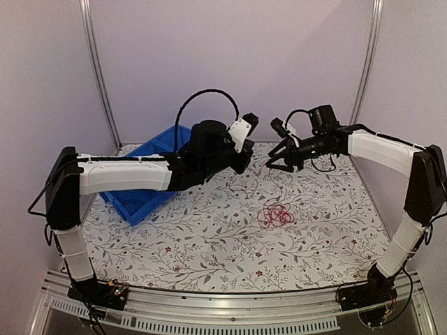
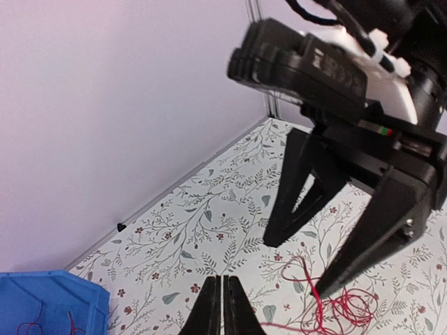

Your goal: Untangle the cables

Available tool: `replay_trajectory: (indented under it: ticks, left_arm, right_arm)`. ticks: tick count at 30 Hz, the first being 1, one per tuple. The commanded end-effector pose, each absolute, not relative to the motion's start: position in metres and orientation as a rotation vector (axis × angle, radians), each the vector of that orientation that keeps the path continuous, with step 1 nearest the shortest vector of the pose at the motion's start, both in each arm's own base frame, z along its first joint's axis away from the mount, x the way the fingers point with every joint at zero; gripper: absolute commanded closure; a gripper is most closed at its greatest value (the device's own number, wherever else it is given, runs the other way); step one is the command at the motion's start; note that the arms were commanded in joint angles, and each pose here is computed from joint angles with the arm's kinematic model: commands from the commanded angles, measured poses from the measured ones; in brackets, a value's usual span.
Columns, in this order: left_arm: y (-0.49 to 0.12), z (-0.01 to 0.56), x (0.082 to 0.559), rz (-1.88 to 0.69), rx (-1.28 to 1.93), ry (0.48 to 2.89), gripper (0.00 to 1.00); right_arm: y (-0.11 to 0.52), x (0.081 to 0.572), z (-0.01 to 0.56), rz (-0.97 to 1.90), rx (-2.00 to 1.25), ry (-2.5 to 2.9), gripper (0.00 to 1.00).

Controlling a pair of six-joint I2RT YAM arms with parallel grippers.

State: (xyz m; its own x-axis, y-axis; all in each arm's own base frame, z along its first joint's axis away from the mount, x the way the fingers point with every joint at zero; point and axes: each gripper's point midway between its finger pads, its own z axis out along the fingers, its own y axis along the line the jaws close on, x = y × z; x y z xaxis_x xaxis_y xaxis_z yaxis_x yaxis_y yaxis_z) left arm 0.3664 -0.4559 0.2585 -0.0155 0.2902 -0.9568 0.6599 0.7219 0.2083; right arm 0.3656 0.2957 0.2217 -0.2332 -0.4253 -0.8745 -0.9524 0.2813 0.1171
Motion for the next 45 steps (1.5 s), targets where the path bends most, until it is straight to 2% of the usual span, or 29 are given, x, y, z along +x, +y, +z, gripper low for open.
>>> replay_trajectory:
  ticks: [1,5,10,11,13,15,20,24,29,37,38,42,43,45]
  left_arm:
    - [-0.414,0.312,0.399,-0.315,0.683,1.547,1.00]
    - [-0.387,0.347,0.421,-0.327,0.631,1.518,1.00]
    - [-0.376,0.368,0.433,-0.372,0.697,1.516,1.00]
    - [-0.381,0.359,0.430,-0.391,0.743,1.532,0.95]
    - [-0.392,0.329,0.422,-0.449,0.824,1.593,0.70]
    - [-0.392,0.288,0.419,-0.502,0.792,1.738,0.55]
    - [-0.411,0.217,0.400,-0.679,0.752,1.954,0.37]
    - [-0.433,0.178,0.395,-0.664,0.775,2.038,0.33]
    - [-0.460,0.132,0.403,-0.720,0.765,2.189,0.37]
    - [-0.473,0.071,0.422,-0.691,0.685,2.365,0.54]
    - [-0.474,0.068,0.425,-0.694,0.666,2.374,0.59]
    - [-0.481,0.067,0.428,-0.772,0.668,2.383,0.94]
    - [-0.482,0.071,0.428,-0.791,0.672,2.381,1.00]
    - [-0.483,0.083,0.429,-0.806,0.686,2.358,1.00]
  right_arm:
    - [0.295,0.351,0.240,0.897,-1.299,1.761,0.37]
    - [0.284,0.344,0.245,0.880,-1.308,1.781,0.32]
    - [0.268,0.335,0.243,0.819,-1.286,1.773,0.32]
    - [0.266,0.335,0.238,0.803,-1.280,1.780,0.32]
    - [0.262,0.336,0.230,0.769,-1.273,1.800,0.32]
    - [0.258,0.339,0.222,0.747,-1.269,1.815,0.32]
    - [0.252,0.346,0.205,0.705,-1.259,1.843,0.32]
    - [0.251,0.351,0.189,0.685,-1.266,1.881,0.32]
    - [0.243,0.358,0.183,0.606,-1.254,1.901,0.32]
    - [0.234,0.361,0.188,0.569,-1.230,1.889,0.32]
    - [0.234,0.361,0.187,0.570,-1.230,1.891,0.32]
    - [0.234,0.361,0.185,0.571,-1.234,1.891,0.32]
    - [0.234,0.361,0.184,0.570,-1.235,1.895,0.32]
    - [0.234,0.361,0.182,0.567,-1.237,1.897,0.32]
